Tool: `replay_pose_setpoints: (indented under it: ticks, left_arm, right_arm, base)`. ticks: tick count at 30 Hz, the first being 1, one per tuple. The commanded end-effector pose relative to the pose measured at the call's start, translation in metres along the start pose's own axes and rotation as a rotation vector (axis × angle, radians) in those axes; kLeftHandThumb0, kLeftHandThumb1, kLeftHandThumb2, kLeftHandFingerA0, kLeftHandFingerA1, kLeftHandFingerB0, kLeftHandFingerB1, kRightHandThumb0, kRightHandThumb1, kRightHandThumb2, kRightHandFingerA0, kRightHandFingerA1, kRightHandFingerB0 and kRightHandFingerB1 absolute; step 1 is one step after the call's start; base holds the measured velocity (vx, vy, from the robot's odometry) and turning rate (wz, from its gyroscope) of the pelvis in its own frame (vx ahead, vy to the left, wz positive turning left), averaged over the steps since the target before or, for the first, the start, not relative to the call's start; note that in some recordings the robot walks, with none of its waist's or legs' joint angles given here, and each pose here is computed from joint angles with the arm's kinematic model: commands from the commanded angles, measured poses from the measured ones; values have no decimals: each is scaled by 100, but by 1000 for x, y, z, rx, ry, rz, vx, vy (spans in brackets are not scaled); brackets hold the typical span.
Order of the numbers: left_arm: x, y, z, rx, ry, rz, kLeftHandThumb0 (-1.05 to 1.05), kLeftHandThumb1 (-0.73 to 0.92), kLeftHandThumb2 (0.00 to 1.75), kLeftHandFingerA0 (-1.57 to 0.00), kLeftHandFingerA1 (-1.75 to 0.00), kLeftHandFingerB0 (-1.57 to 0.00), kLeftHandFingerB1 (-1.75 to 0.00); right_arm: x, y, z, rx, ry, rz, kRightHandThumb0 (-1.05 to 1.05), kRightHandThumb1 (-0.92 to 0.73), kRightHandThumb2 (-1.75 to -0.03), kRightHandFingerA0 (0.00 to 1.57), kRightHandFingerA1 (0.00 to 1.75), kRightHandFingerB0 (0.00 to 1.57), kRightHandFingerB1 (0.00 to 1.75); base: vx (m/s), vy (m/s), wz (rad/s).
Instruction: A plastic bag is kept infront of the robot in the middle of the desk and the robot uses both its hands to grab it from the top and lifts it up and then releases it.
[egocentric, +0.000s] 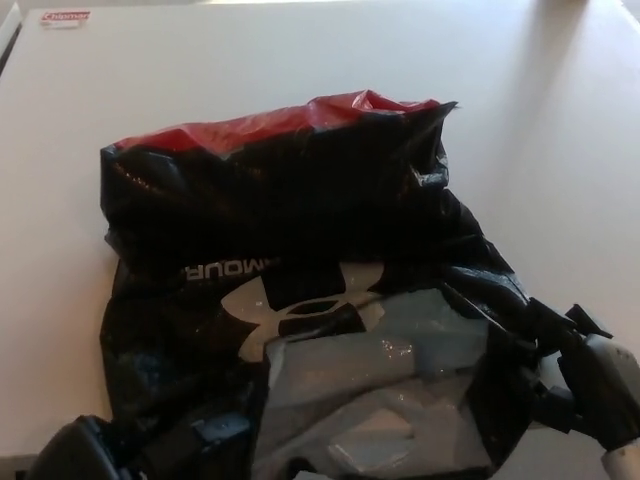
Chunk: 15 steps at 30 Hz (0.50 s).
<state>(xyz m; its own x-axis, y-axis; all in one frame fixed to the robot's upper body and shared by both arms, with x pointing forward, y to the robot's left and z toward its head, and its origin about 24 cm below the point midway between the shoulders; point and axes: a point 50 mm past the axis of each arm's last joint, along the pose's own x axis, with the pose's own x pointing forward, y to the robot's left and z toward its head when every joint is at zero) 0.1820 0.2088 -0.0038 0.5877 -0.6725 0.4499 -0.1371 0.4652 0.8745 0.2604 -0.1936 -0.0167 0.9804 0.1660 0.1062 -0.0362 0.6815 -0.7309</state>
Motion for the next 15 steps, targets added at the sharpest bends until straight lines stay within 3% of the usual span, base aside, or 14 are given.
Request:
replay_pose_setpoints:
  ticks: [1, 2, 3, 4, 5, 6, 9, 10, 12, 13, 14, 15]
  left_arm:
    - [5, -2, 17, -39, -68, 61, -30, 67, 60, -78, -159, -70, -53]
    - [4, -2, 17, -46, -51, 46, -30, 67, 60, -78, -159, -70, -53]
    - [3, -3, 15, -48, -26, 15, -28, 70, 65, -75, -153, -57, -72]
    - [2, -4, 12, -53, 12, -31, -28, 70, 65, -75, -153, -57, -72]
    - [1, -4, 12, -52, 34, -45, -30, 72, 66, -76, -155, -54, -95]
    - [0, -3, 10, -51, 45, -48, -34, 75, 63, -70, -166, -53, -138]
    - [-1, -3, 7, -60, 85, -65, -34, 79, 61, -69, -172, -53, -148]
    - [-1, -2, 4, -51, 101, -83, -34, 80, 61, -72, -175, -55, -155]
    - [-1, -2, 2, -55, 112, -93, -35, 77, 62, -72, -171, -59, -152]
    - [-1, -1, 1, -59, 115, -93, -34, 74, 62, -82, -162, -64, -146]
    - [-1, -1, 1, -64, 119, -97, -34, 74, 62, -85, -160, -66, -144]
    - [-2, -2, 3, -72, 123, -105, -34, 72, 65, -85, -160, -68, -142]
  right_arm:
    - [-54, 56, -17, 68, 198, 250, -44, -85, -63, 75, 175, 55, 175]
    - [-55, 57, -15, 87, 193, 225, -44, -85, -63, 75, 175, 55, 175]
    - [-55, 57, -12, 98, 171, 218, -39, -85, -65, 86, 175, 59, 175]
    - [-55, 57, -6, 115, 139, 208, -39, -85, -65, 86, 175, 59, 175]
    - [-55, 56, -2, 135, 101, 204, -38, -87, -66, 88, 175, 59, 175]
    - [-56, 56, 2, 134, 72, 197, -42, -92, -68, 88, 175, 56, 175]
    - [-58, 55, 11, 148, 29, 186, -43, -92, -68, 86, 175, 59, 175]
    - [-58, 54, 15, 187, 19, 194, -43, -92, -65, 80, 175, 53, 175]
    - [-59, 54, 19, 255, 25, 190, -43, -92, -64, 78, 175, 52, 175]
    - [-58, 54, 19, 276, 40, 192, -44, -92, -64, 78, 175, 52, 175]
    - [-58, 53, 18, 278, 51, 193, -27, -76, -121, 105, 120, 89, 112]
    - [-59, 53, 16, 278, 57, 194, -27, -75, -121, 104, 120, 87, 112]
  base:
    - [0, 0, 0]
    - [0, 0, 0]
    - [0, 0, 0]
    - [0, 0, 0]
    - [0, 0, 0]
    - [0, 0, 0]
    - [0, 0, 0]
    - [0, 0, 0]
    - [0, 0, 0]
    - [0, 0, 0]
    - [0, 0, 0]
    - [0, 0, 0]
